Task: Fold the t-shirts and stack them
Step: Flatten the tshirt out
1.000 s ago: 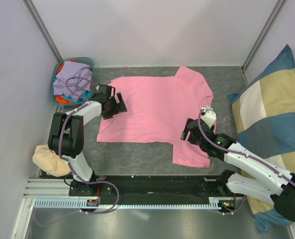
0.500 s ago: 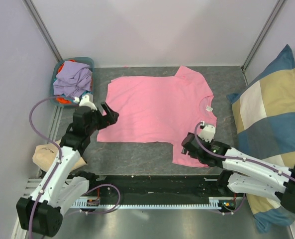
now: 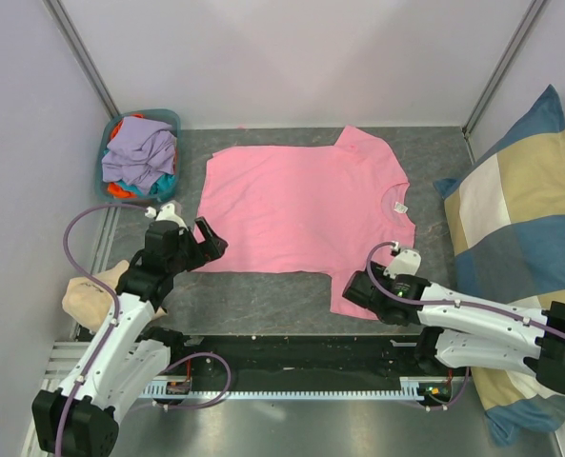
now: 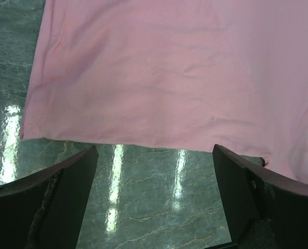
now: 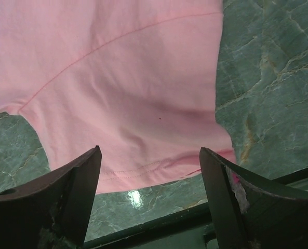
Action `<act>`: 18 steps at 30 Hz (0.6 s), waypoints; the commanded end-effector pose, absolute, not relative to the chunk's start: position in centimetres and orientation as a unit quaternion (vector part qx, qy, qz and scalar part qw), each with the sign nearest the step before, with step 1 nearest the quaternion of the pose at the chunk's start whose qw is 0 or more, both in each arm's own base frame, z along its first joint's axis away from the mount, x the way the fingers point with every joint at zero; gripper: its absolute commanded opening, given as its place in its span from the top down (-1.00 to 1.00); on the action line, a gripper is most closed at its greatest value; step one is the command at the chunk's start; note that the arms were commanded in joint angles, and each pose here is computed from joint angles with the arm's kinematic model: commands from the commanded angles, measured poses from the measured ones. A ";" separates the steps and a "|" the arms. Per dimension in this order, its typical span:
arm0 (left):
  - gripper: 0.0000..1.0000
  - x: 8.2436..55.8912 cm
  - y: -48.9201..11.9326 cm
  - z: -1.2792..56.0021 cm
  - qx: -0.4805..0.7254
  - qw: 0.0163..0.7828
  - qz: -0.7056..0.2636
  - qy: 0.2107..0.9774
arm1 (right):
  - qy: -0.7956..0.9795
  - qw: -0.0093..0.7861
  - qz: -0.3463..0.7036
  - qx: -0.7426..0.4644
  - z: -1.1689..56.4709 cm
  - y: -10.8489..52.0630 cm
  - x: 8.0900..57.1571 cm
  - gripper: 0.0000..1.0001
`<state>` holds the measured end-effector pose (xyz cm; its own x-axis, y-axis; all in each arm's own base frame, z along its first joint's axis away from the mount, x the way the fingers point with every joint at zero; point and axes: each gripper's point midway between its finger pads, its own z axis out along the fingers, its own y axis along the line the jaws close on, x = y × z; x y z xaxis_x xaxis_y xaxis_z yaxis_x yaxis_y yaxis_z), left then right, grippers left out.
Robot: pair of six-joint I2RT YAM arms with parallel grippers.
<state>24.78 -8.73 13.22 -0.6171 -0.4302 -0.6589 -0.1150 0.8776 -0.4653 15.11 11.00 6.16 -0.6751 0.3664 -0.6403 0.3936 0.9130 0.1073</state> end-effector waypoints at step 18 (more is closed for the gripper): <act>-1.00 37.3 -11.8 10.9 -0.157 0.415 -0.196 0.875 | 0.875 0.453 0.034 0.167 14.8 13.4 19.2 -0.71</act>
<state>33.03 -10.99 9.24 -0.6735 -0.4204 -0.6079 -0.1436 0.8812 -0.4504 18.28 13.50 12.11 -0.5956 0.3185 -0.7374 0.2798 0.9428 0.1813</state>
